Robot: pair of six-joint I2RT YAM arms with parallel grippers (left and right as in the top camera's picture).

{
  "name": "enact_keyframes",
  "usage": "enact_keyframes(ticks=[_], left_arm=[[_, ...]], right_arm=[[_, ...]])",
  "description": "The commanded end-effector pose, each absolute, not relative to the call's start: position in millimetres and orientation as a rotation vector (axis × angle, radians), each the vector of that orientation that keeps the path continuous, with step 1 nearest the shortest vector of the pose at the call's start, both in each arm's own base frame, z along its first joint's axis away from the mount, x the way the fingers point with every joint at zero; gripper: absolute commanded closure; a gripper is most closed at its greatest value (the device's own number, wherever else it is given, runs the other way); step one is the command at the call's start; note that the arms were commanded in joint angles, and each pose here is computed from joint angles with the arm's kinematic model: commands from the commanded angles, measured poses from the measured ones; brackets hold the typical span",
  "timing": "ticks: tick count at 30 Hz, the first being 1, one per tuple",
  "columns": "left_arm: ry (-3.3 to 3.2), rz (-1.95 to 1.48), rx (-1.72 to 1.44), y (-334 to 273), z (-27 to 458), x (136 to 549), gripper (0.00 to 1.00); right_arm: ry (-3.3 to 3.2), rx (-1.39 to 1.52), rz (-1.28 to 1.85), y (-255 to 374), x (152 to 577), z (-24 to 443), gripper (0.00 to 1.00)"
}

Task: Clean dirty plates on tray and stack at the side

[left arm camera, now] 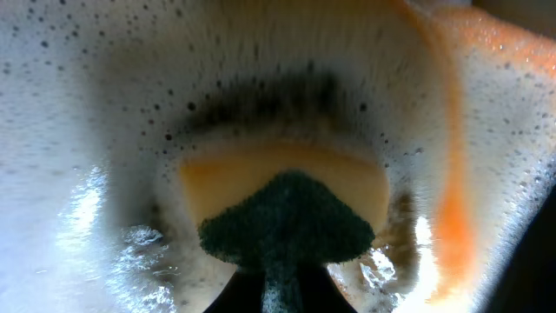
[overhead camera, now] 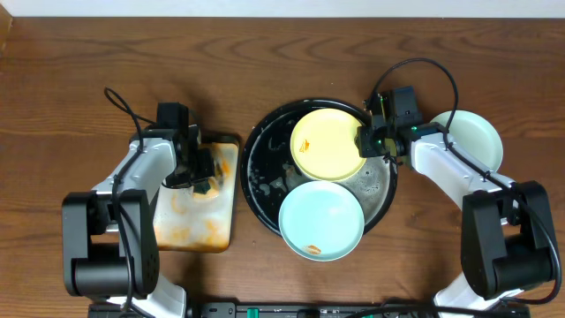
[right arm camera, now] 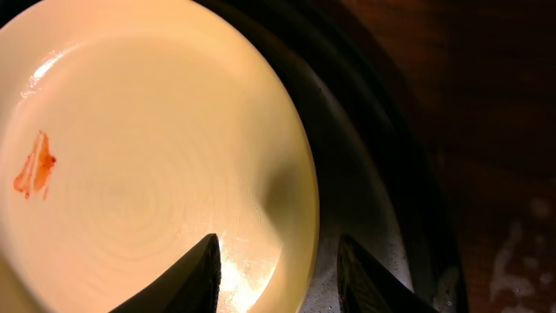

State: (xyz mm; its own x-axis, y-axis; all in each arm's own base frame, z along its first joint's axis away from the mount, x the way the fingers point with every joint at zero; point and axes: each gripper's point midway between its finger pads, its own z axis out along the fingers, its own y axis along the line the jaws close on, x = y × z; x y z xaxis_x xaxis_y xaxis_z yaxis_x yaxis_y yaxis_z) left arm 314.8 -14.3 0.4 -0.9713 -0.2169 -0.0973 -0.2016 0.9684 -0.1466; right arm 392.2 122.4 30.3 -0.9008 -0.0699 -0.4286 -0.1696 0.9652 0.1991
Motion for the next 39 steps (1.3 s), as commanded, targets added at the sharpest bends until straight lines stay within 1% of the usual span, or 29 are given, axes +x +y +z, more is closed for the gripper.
enact_keyframes(ticks=[1,15,20,25,31,35,39], left_arm=[[3.062,-0.129,-0.332,-7.1,-21.4,302.6,0.92],[3.070,-0.071,-0.271,-1.1,-21.2,303.2,0.92],[3.088,-0.077,-0.273,-1.9,5.7,307.9,0.92],[3.032,-0.196,-0.260,-14.4,48.5,326.7,0.92],[3.004,-0.276,-0.250,-23.1,58.9,331.3,0.92],[2.983,-0.494,-0.238,-47.3,66.2,332.5,0.92],[2.928,-0.698,-0.285,-71.6,86.2,342.5,0.92]], right_arm=[[2.649,-0.180,0.335,123.3,397.1,43.9,0.58],[2.647,-0.180,0.335,123.4,397.5,44.0,0.58],[2.649,-0.180,0.335,123.3,397.1,43.8,0.58],[2.649,-0.180,0.336,123.4,397.1,43.9,0.58],[2.649,-0.181,0.334,123.2,397.1,43.8,0.57],[2.632,-0.178,0.336,123.1,401.0,45.8,0.55],[2.618,-0.158,0.333,117.5,405.7,47.5,0.55]])
